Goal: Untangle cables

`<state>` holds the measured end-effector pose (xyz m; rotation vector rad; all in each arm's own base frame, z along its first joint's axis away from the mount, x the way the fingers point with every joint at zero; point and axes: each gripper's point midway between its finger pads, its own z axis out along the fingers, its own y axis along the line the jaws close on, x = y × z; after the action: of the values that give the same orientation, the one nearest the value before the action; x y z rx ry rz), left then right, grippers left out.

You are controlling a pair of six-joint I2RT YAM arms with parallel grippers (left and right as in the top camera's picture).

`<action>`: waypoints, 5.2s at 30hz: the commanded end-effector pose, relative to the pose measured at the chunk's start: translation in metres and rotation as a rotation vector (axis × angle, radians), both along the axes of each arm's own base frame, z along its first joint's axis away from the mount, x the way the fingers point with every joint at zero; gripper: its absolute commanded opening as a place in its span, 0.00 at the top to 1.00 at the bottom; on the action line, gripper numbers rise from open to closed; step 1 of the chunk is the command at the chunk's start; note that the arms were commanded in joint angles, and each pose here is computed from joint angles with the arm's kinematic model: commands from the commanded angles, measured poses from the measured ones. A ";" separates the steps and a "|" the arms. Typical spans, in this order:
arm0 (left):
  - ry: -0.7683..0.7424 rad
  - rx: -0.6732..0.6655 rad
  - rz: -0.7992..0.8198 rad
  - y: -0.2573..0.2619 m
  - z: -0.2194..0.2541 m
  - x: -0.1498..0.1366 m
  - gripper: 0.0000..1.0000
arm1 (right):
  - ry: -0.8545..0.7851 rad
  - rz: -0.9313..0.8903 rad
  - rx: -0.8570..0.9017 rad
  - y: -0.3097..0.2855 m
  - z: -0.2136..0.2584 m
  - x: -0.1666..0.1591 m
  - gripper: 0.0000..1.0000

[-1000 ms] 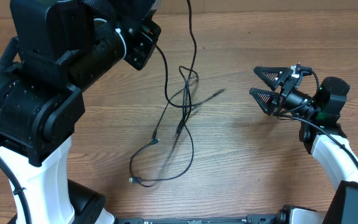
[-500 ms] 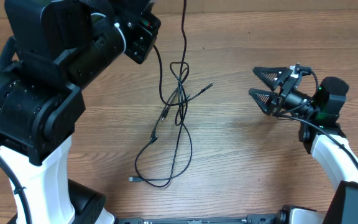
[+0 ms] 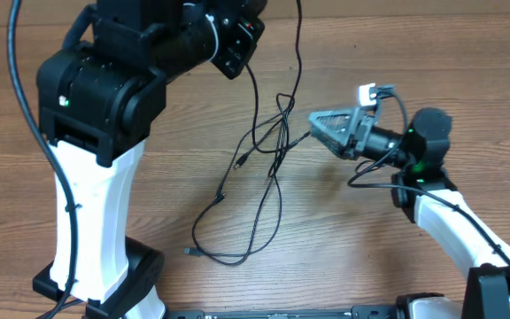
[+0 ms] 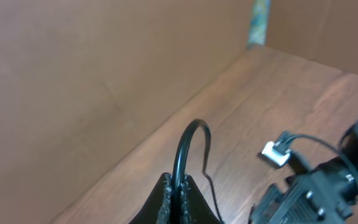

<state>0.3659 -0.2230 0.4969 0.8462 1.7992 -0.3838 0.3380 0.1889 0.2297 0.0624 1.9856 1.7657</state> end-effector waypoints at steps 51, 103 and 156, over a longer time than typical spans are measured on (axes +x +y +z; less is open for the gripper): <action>-0.245 0.024 0.258 0.063 0.075 -0.071 0.96 | 0.324 -0.635 -0.476 -0.130 -0.128 0.045 0.00; 0.258 0.059 -0.387 -0.074 -0.046 -0.107 0.96 | -1.059 -0.268 -0.158 -0.027 0.111 0.009 0.89; 0.266 0.208 -0.187 -0.047 -0.072 -0.080 0.00 | -0.859 -0.624 -0.918 -0.136 0.305 0.050 0.96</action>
<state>0.2834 -0.2683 0.4274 1.1466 2.0386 -0.4634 0.3802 0.0817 0.5372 -0.2264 1.6482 0.6275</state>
